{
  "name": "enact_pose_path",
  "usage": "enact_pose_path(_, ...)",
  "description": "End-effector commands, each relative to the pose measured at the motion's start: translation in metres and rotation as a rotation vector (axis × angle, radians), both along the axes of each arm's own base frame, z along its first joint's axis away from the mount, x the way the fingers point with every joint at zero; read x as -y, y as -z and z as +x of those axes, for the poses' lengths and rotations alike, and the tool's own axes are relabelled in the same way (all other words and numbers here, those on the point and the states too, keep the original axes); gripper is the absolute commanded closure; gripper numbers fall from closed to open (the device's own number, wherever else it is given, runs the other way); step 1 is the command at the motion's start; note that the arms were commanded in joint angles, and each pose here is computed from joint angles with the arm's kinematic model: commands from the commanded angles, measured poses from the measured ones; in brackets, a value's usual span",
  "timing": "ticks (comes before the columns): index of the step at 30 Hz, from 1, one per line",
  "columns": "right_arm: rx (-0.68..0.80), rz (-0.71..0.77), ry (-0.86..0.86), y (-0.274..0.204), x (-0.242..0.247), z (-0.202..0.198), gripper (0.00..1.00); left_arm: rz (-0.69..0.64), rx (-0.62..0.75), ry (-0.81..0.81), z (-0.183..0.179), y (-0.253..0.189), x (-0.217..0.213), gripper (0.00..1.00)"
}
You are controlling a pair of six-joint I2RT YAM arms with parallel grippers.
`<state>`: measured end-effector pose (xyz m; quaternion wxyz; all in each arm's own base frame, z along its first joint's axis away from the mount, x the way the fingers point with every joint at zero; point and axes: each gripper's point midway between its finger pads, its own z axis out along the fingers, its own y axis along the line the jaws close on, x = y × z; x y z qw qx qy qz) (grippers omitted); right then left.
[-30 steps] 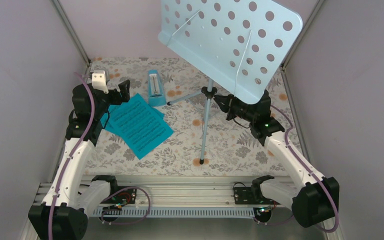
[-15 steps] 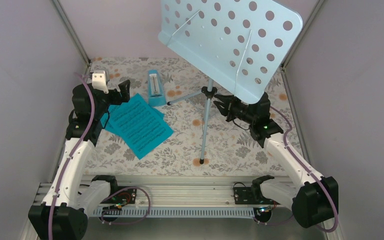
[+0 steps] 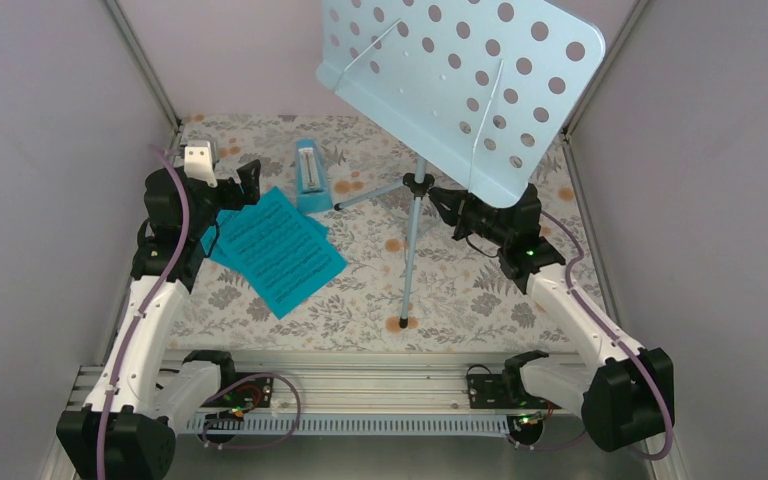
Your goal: Pack up the instrument practice props
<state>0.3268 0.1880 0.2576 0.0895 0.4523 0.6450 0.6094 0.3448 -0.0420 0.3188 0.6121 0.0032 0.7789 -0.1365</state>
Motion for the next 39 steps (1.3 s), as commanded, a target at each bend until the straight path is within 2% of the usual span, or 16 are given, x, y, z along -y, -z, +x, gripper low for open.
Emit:
enact_pose_path(1, -0.068, -0.041, 0.028, 0.028, 0.007, 0.002, 0.92, -0.011, 0.016, 0.008, 0.000, -0.009, 0.001, 0.00)
enact_pose_path(3, -0.055, -0.051, 0.027, 0.028, 0.007, 0.003, 0.96, -0.010, 0.016, 0.008, 0.000, -0.009, 0.001, 0.00)
enact_pose_path(7, 0.014, -0.115, 0.050, 0.024, 0.014, 0.005, 0.96, -0.009, 0.015, 0.008, 0.000, -0.008, 0.001, 0.00)
enact_pose_path(13, 0.169, -0.388, 0.138, 0.027, 0.044, 0.009, 0.96, -0.012, 0.009, 0.014, 0.002, -0.006, 0.003, 0.00)
enact_pose_path(18, 0.378, -0.597, 0.190, 0.024, 0.064, 0.010, 0.96, -0.015, 0.000, 0.022, 0.003, -0.004, 0.004, 0.00)
enact_pose_path(25, 0.739, -0.753, 0.220, -0.009, 0.068, 0.005, 0.96, -0.015, -0.021, 0.024, 0.007, 0.003, 0.004, 0.00)
enact_pose_path(33, 1.088, -1.067, 0.141, -0.019, 0.059, -0.003, 0.96, -0.017, -0.030, 0.031, 0.008, 0.006, 0.006, 0.00)
enact_pose_path(39, 1.221, -1.236, 0.066, -0.016, 0.053, -0.003, 0.96, -0.017, -0.032, 0.036, 0.009, 0.007, 0.007, 0.00)
